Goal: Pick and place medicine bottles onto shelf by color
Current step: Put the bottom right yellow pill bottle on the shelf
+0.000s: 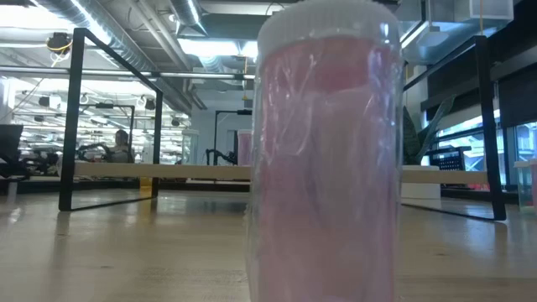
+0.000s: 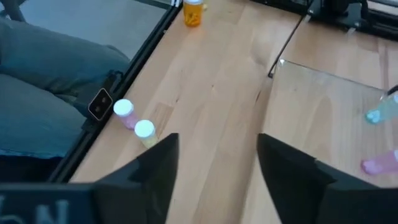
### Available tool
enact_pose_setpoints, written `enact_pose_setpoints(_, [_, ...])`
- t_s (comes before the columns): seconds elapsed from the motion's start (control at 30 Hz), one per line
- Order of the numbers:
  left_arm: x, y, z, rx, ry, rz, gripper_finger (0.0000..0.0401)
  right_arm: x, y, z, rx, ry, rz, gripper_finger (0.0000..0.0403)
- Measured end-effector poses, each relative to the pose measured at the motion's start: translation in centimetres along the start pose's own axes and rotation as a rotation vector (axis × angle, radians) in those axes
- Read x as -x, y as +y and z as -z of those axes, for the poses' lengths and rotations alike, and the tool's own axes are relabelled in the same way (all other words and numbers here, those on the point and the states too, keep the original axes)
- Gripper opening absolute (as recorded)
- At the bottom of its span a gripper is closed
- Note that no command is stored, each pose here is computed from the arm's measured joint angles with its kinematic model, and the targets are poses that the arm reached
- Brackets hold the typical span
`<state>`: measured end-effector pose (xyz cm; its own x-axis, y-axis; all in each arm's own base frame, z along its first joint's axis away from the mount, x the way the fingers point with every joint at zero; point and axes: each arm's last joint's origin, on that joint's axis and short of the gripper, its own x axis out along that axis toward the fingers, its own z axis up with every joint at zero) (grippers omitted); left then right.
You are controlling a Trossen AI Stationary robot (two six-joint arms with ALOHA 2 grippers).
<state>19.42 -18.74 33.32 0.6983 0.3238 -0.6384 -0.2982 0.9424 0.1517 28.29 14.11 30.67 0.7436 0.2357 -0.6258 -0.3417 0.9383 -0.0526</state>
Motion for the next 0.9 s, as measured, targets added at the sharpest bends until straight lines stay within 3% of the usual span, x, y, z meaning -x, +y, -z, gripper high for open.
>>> enact_pose_setpoints(0.2, [0.0, 0.0, 0.0, -0.002, 0.0, 0.0, 0.0293, -1.6, 0.6, 0.3, 0.147, 0.015, -0.099, 0.0267])
enact_pose_setpoints(0.47, [0.0, 0.0, 0.0, -0.003, 0.001, 0.0, 0.0293, -6.0, 1.3, 1.5, 0.178, 0.074, -0.165, 0.027])
enact_pose_setpoints(0.73, [0.0, 0.0, 0.0, -0.004, 0.001, -0.001, 0.0293, -10.4, 2.3, 2.5, 0.286, 0.025, -0.3, 0.027])
enact_pose_setpoints(0.9, [0.0, 0.0, 0.0, -0.004, 0.001, -0.001, 0.0293, -12.3, 2.6, 3.1, 0.324, 0.008, -0.319, 0.027])
